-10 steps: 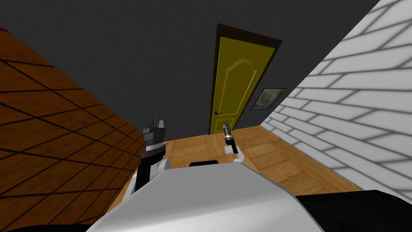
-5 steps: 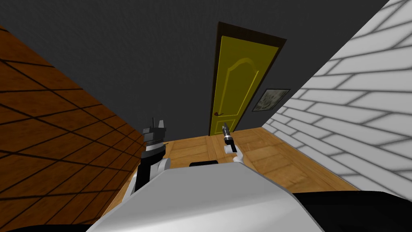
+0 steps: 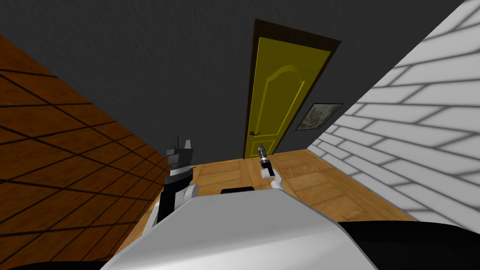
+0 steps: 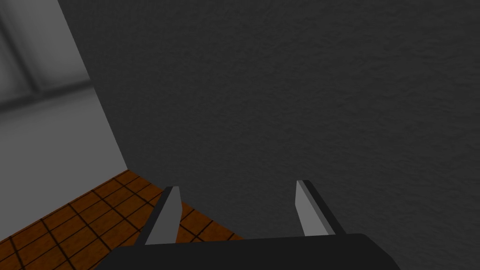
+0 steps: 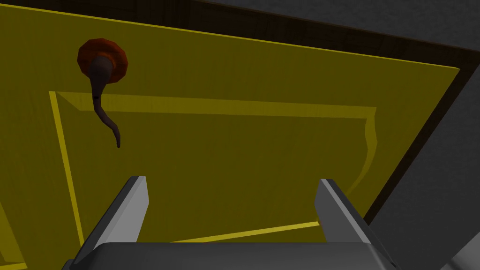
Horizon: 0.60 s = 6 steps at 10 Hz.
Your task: Pull the door open
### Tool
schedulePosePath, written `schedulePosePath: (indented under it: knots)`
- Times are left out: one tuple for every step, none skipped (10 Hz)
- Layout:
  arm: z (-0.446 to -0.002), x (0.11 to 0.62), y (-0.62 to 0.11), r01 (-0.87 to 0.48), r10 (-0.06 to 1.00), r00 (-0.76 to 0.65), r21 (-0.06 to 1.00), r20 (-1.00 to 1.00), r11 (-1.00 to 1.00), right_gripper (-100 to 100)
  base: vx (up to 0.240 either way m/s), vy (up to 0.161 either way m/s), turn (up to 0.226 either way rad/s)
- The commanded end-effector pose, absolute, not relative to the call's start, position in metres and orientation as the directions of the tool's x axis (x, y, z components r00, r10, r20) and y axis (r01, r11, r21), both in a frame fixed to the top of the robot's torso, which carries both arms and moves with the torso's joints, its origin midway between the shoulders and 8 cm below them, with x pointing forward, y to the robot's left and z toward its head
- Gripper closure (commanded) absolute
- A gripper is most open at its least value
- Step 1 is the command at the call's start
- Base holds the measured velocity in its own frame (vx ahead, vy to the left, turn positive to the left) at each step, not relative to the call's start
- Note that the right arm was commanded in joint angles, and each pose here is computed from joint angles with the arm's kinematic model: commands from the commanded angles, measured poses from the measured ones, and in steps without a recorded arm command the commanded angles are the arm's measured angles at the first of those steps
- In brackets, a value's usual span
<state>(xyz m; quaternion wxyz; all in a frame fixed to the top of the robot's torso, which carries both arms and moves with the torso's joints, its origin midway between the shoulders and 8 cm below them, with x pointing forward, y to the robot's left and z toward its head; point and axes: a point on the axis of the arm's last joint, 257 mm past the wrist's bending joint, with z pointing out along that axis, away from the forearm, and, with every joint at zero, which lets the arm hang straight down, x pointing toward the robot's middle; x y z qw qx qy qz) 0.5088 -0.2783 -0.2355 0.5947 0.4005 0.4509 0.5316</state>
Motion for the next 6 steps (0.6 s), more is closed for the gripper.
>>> schedulePosePath:
  knots:
    - [-0.242,0.515,-0.279,-0.262,0.994,0.019,0.959,-0.108,0.110,-100,0.072,-0.058,0.038]
    - [-0.249,0.514,-0.280,-0.248,0.994,0.020,0.963,-0.109,0.110,-100,0.062,-0.033,0.023]
    - [-0.255,0.517,-0.281,-0.236,0.994,0.015,0.966,-0.108,0.108,-100,0.058,-0.024,0.022]
    - [-0.259,0.521,-0.281,-0.231,0.994,0.010,0.967,-0.107,0.106,-100,0.067,-0.041,0.043]
    - [-0.264,0.524,-0.282,-0.221,0.994,0.006,0.970,-0.106,0.105,-100,0.091,-0.038,0.050]
    - [-0.270,0.523,-0.283,-0.207,0.994,0.007,0.973,-0.106,0.105,-100,0.068,-0.036,0.014]
